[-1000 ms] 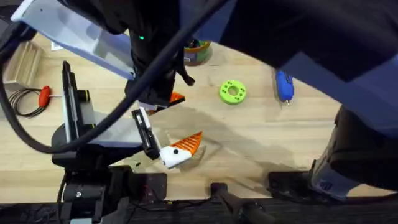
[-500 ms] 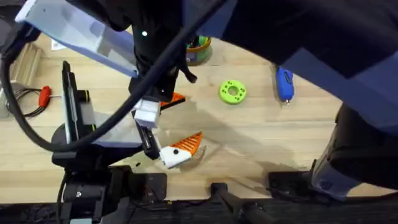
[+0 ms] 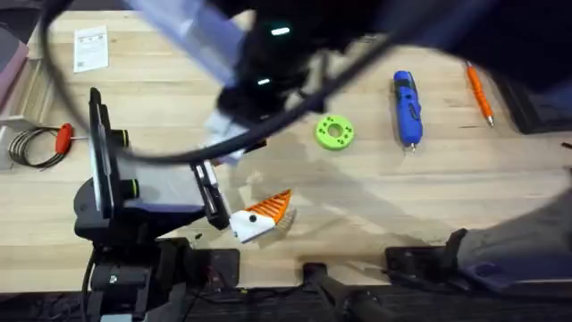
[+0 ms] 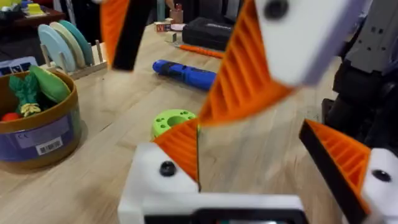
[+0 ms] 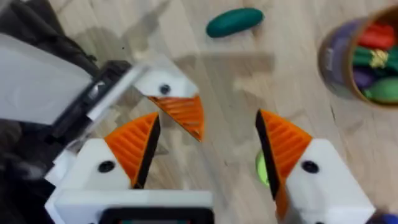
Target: Pick up the gripper from the table and insert it into the empty holder that is missing its gripper. Then pick up a screw, insert it into the mounting hole, and use the screwdriver to tighten it. Finally, clean up the table by picking up the vegetable and placing it into the bucket.
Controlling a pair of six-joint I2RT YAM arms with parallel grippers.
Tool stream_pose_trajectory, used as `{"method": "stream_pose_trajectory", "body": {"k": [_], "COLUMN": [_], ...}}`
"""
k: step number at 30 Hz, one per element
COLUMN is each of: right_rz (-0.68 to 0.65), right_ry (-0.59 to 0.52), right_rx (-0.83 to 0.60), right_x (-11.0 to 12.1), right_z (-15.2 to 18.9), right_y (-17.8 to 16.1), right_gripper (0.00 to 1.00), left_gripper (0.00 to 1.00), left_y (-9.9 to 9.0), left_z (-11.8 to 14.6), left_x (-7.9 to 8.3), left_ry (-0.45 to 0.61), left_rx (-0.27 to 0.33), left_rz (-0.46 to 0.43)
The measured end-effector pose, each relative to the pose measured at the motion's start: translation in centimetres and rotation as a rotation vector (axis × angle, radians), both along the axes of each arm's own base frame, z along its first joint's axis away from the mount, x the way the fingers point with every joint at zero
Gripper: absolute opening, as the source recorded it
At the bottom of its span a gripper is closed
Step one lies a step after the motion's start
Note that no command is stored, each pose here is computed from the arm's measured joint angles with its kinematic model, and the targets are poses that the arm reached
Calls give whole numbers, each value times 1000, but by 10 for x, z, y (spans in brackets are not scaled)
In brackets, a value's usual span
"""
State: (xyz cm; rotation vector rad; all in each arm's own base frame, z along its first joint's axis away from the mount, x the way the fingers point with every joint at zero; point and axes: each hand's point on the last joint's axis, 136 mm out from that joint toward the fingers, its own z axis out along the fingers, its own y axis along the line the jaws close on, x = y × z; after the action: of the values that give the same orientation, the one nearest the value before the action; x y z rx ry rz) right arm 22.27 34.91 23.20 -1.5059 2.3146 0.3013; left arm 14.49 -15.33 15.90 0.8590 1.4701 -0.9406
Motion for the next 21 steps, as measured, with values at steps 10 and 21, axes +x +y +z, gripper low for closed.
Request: {"method": "stream_pose_trajectory", "body": {"k": [10, 21], "right_rz": [-498, -1061], "right_ry": [-20, -50], "right_rx": [157, 200], "right_x": [36, 36], "right_z": [15, 1], "right_y": [-141, -298], "right_gripper": [922, 922], "left_gripper": [986, 986], "left_y": [0, 0], "left_z": [0, 0], "left_x": [0, 0], "left_ry": [-1, -3], "left_rx": [0, 1], "left_rz": [0, 0]}}
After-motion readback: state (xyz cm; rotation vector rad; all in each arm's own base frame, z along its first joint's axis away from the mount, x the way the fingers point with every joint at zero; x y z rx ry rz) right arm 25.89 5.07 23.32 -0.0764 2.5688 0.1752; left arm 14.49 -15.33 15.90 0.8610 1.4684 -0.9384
